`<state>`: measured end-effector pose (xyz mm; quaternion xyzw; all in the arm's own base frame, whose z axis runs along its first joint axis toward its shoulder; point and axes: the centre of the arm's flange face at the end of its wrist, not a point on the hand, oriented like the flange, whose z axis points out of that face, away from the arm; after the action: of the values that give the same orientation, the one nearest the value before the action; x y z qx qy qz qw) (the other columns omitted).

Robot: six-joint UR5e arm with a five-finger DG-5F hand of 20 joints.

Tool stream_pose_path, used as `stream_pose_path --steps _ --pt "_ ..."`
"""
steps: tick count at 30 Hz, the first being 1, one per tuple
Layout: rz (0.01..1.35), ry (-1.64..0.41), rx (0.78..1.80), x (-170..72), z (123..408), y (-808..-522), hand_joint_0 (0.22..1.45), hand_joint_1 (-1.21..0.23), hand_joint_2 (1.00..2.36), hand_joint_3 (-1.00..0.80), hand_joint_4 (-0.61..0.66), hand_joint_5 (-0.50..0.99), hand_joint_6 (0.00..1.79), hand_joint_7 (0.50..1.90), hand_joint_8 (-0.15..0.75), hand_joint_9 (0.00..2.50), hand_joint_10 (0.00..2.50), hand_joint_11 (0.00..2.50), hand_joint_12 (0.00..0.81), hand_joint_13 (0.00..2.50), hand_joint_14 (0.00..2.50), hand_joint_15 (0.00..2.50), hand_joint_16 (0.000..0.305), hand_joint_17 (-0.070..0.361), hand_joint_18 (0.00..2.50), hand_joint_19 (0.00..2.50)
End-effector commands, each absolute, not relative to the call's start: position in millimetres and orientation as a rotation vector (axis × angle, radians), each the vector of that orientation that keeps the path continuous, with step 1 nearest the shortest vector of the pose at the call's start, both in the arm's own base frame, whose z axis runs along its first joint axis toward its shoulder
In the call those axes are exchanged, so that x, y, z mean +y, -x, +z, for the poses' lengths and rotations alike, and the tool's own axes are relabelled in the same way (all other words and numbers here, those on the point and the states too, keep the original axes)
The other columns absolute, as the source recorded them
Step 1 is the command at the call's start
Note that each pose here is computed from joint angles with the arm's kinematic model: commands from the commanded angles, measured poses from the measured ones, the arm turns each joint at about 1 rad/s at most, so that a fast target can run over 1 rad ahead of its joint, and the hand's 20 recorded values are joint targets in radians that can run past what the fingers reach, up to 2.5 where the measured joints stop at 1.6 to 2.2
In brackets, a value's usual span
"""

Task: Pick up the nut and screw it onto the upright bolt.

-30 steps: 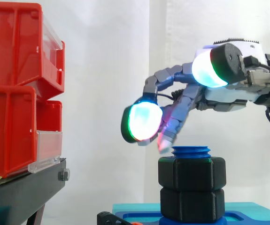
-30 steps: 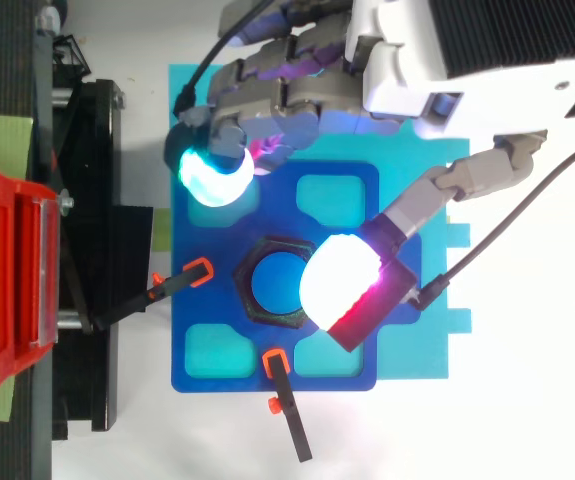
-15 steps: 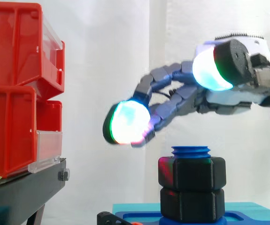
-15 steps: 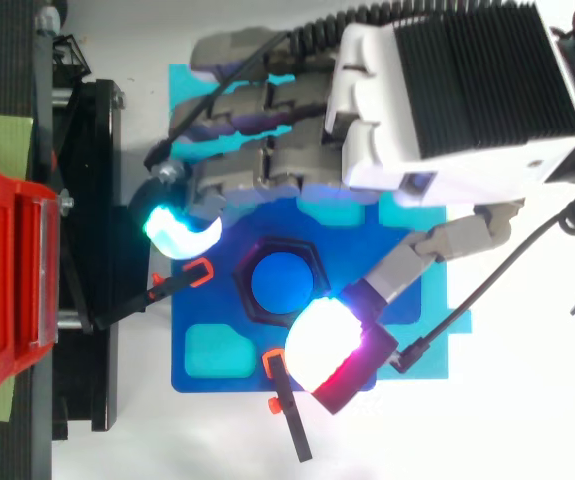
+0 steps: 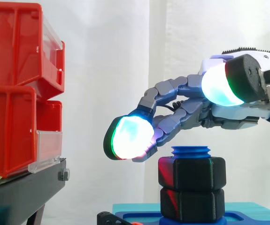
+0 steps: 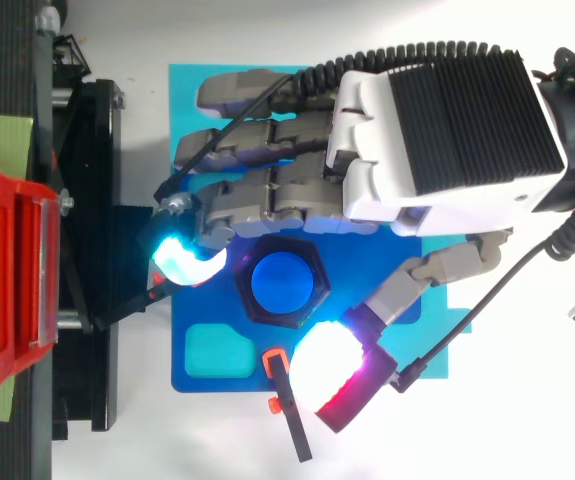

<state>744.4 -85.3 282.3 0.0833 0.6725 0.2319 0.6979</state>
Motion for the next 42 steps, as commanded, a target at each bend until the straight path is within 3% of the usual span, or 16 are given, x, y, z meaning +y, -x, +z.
stream_pose_path --steps 1,8,27,33,42 --pt "0.515 -0.187 1.505 -85 282 -744 0.4 -0.21 1.0 -0.5 0.17 -0.17 0.5 0.73 0.278 0.59 0.0 0.0 0.407 0.31 0.0 0.0 0.054 0.121 0.07 0.17" --pt "0.512 -0.194 1.521 -80 277 -742 0.41 -0.22 1.0 -0.5 0.11 -0.15 0.5 0.73 0.27 0.6 0.0 0.0 0.401 0.31 0.0 0.0 0.053 0.119 0.07 0.17" --pt "0.518 -0.187 1.513 -74 268 -741 0.42 -0.23 1.0 -0.5 0.12 -0.14 0.5 0.76 0.273 0.61 0.0 0.0 0.402 0.34 0.0 0.01 0.054 0.121 0.1 0.19" --pt "0.52 -0.184 1.518 -71 267 -741 0.42 -0.23 1.0 -0.5 0.14 -0.13 0.5 0.81 0.276 0.61 0.0 0.0 0.405 0.35 0.0 0.01 0.054 0.121 0.11 0.19" --pt "0.518 -0.193 1.545 -72 265 -738 0.43 -0.23 1.0 -0.5 0.12 -0.1 0.5 1.06 0.278 0.67 0.0 0.0 0.376 0.38 0.0 0.0 0.045 0.101 0.13 0.0"
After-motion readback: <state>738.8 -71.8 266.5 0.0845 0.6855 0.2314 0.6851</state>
